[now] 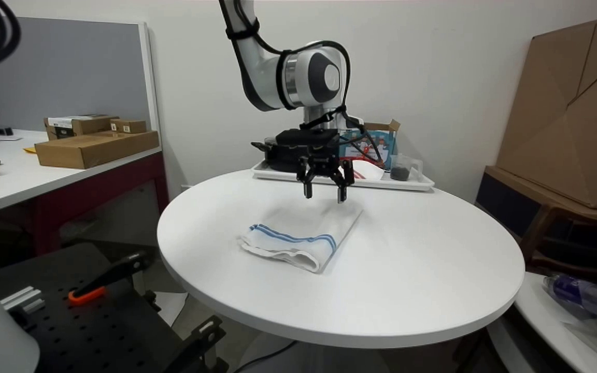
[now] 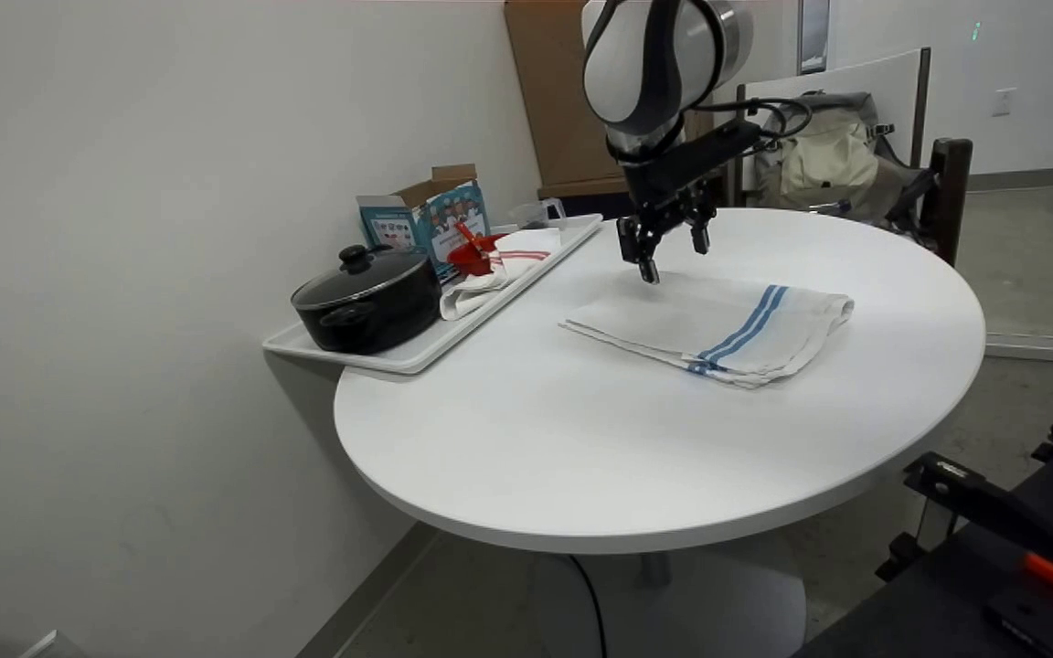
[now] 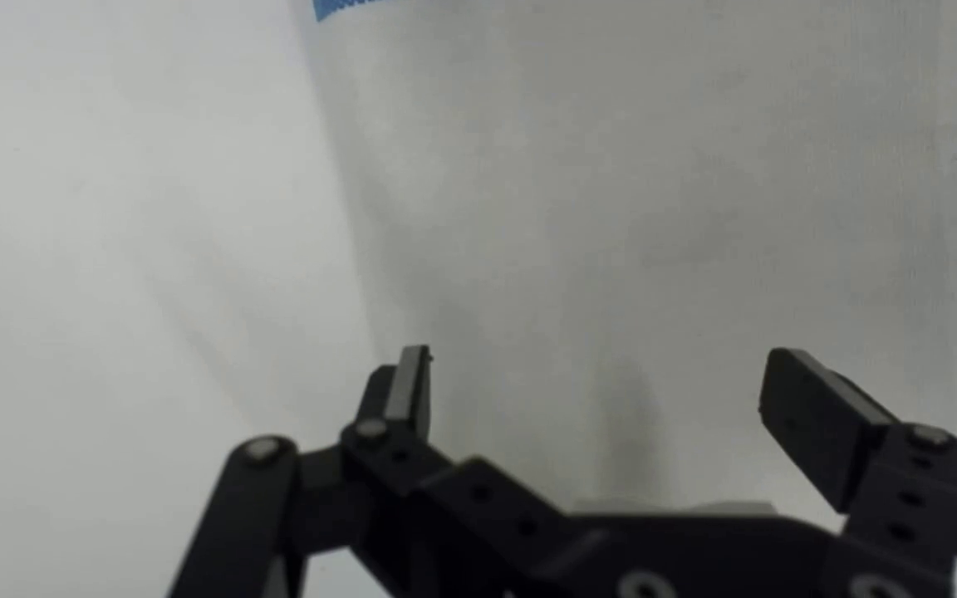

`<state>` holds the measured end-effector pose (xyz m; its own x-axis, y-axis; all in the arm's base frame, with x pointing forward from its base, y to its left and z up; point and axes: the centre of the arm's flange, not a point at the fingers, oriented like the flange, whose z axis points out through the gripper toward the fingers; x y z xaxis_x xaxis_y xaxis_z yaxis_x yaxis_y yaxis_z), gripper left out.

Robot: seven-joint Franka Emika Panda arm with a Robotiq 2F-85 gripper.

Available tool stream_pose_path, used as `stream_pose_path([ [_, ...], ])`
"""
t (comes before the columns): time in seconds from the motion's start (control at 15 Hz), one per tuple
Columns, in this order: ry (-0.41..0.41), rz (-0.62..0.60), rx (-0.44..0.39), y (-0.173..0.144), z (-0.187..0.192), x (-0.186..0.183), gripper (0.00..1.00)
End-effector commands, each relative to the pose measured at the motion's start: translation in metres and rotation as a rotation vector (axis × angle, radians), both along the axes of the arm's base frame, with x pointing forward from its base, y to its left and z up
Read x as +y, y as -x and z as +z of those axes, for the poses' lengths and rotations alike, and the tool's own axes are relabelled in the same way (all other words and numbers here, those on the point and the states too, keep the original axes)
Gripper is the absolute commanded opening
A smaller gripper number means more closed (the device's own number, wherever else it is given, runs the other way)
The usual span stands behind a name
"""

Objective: Use the towel to wipe the table.

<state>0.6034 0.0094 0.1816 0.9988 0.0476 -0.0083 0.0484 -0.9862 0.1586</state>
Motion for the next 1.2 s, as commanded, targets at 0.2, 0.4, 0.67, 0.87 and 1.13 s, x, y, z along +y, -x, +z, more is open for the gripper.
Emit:
stream_pose_path([
  [0.2, -0.054, 0.017, 0.027, -0.011, -0.029, 0.019, 1.00],
  [0.4, -0.070, 0.014, 0.043, -0.008, -0.038, 0.021, 1.00],
  [0.67, -0.073, 0.023, 0.064, -0.004, -0.049, 0.021, 1.00],
  [0.87, -0.073, 0.043, 0.077, -0.002, -0.056, 0.024, 0.74],
  [1.13, -0.070, 0.075, 0.075, -0.002, -0.055, 0.030, 0.43],
])
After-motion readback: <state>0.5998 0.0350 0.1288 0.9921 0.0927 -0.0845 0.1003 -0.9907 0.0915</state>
